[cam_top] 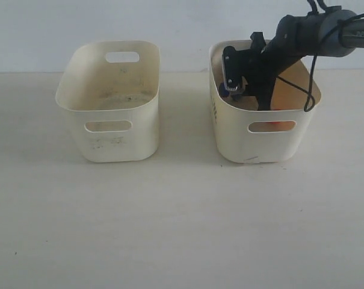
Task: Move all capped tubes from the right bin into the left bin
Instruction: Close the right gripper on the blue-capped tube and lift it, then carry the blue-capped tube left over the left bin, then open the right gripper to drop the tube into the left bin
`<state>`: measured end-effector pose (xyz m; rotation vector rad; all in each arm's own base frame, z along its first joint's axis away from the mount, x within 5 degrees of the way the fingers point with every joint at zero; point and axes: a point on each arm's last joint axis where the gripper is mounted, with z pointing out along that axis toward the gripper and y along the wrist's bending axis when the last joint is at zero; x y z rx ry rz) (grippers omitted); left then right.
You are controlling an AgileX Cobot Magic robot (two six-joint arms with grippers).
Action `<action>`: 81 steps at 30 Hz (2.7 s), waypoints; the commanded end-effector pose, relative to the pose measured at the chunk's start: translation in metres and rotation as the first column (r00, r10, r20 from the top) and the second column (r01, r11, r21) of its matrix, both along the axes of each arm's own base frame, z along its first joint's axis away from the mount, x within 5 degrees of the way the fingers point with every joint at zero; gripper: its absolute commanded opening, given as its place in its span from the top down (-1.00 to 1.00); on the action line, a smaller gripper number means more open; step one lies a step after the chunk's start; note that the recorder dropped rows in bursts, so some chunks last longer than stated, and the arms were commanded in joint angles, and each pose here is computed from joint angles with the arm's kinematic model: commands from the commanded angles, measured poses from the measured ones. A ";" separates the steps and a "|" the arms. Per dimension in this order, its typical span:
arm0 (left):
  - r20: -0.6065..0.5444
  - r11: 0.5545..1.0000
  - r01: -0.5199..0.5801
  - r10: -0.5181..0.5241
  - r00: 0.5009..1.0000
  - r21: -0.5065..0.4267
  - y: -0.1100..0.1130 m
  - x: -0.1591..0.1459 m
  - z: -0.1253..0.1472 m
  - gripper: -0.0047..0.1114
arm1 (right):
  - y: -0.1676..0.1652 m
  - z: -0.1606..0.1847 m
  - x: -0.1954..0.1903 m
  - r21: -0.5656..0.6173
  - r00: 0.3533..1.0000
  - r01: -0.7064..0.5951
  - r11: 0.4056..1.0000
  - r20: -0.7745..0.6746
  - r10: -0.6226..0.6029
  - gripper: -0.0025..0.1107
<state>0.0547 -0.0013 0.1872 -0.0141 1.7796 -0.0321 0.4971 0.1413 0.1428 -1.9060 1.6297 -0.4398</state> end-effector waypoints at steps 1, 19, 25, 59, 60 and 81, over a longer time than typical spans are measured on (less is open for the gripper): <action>0.001 1.000 0.004 -0.004 1.000 -0.011 0.000 0.000 -0.001 0.85 | -0.004 -0.020 -0.004 -0.027 0.996 -0.011 1.000 -0.084 0.009 0.06; 0.001 1.000 0.004 -0.004 1.000 -0.011 0.000 0.000 -0.001 0.85 | -0.007 0.072 -0.028 0.120 0.964 0.235 0.964 -0.153 -0.216 0.96; 0.001 1.000 0.004 -0.004 1.000 -0.011 0.000 0.000 -0.001 0.85 | -0.010 0.100 -0.042 0.202 0.899 0.410 0.889 -0.250 -0.358 0.96; 0.001 1.000 0.004 -0.004 1.000 -0.011 0.000 0.000 -0.001 0.85 | 0.170 0.154 -0.125 0.635 0.692 0.716 0.290 -0.701 -0.173 0.96; 0.001 1.000 0.004 -0.004 1.000 -0.011 0.000 0.000 -0.001 0.85 | 0.175 0.152 -0.127 0.638 0.695 0.712 0.293 -0.699 -0.168 0.96; 0.001 1.000 0.004 -0.004 1.000 -0.011 0.000 0.000 -0.001 0.85 | 0.192 0.115 -0.122 0.589 0.641 0.763 0.265 -0.741 -0.199 0.02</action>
